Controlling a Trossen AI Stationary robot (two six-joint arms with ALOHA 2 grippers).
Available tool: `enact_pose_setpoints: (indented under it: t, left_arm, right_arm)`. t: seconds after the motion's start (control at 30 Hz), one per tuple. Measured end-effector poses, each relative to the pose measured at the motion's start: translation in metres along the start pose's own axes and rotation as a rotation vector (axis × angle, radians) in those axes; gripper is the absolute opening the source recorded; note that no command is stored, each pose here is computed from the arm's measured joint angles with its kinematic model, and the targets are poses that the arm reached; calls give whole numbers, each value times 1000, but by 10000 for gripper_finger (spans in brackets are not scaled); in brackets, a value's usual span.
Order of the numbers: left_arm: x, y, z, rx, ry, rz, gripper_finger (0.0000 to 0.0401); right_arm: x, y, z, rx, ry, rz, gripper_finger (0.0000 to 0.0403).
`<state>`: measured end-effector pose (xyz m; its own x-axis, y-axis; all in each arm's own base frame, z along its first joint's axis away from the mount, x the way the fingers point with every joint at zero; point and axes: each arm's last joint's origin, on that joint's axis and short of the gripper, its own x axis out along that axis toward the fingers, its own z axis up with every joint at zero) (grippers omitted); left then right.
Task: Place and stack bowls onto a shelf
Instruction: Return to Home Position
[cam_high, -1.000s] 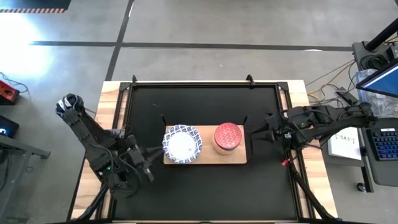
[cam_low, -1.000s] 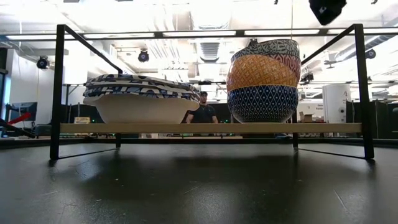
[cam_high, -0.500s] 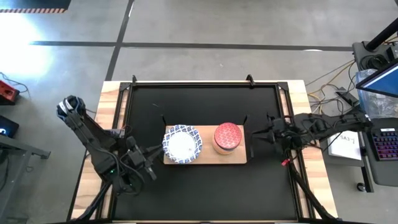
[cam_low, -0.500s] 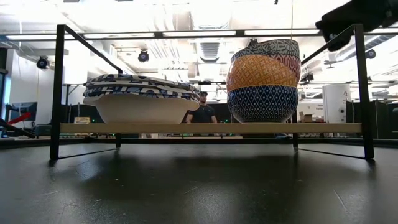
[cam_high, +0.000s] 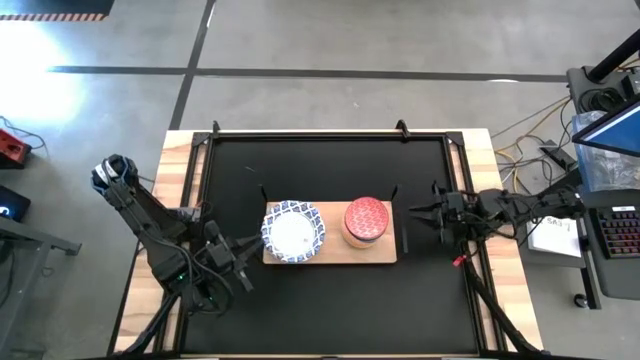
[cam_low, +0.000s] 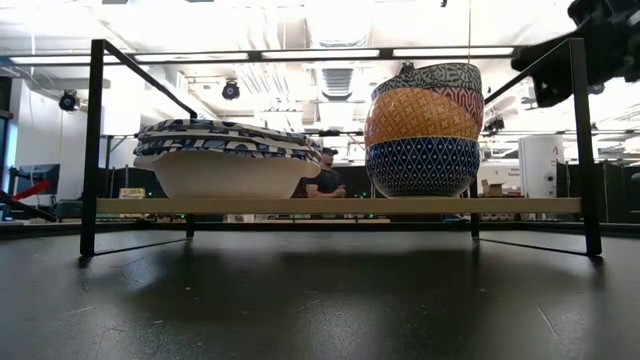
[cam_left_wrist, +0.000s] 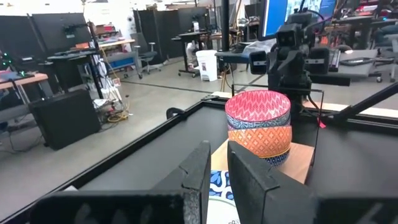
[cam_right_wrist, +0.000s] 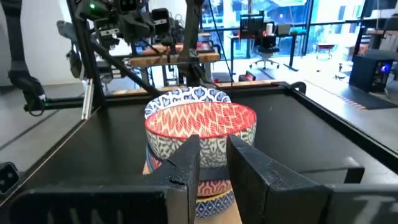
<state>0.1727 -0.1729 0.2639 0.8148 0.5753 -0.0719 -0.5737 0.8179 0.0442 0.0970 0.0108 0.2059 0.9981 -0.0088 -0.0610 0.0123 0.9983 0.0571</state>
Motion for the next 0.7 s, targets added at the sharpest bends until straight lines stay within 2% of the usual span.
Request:
enact_pose_setpoints:
  t: [0.47, 0.7]
  left_arm:
    - [0, 0, 0, 12, 2, 0, 36]
    - [0, 0, 0, 28, 6, -4, 36]
  right_arm:
    - [7, -2, -38, 42, 14, -34, 64]
    - [8, -3, -41, 58, 1, -67, 63]
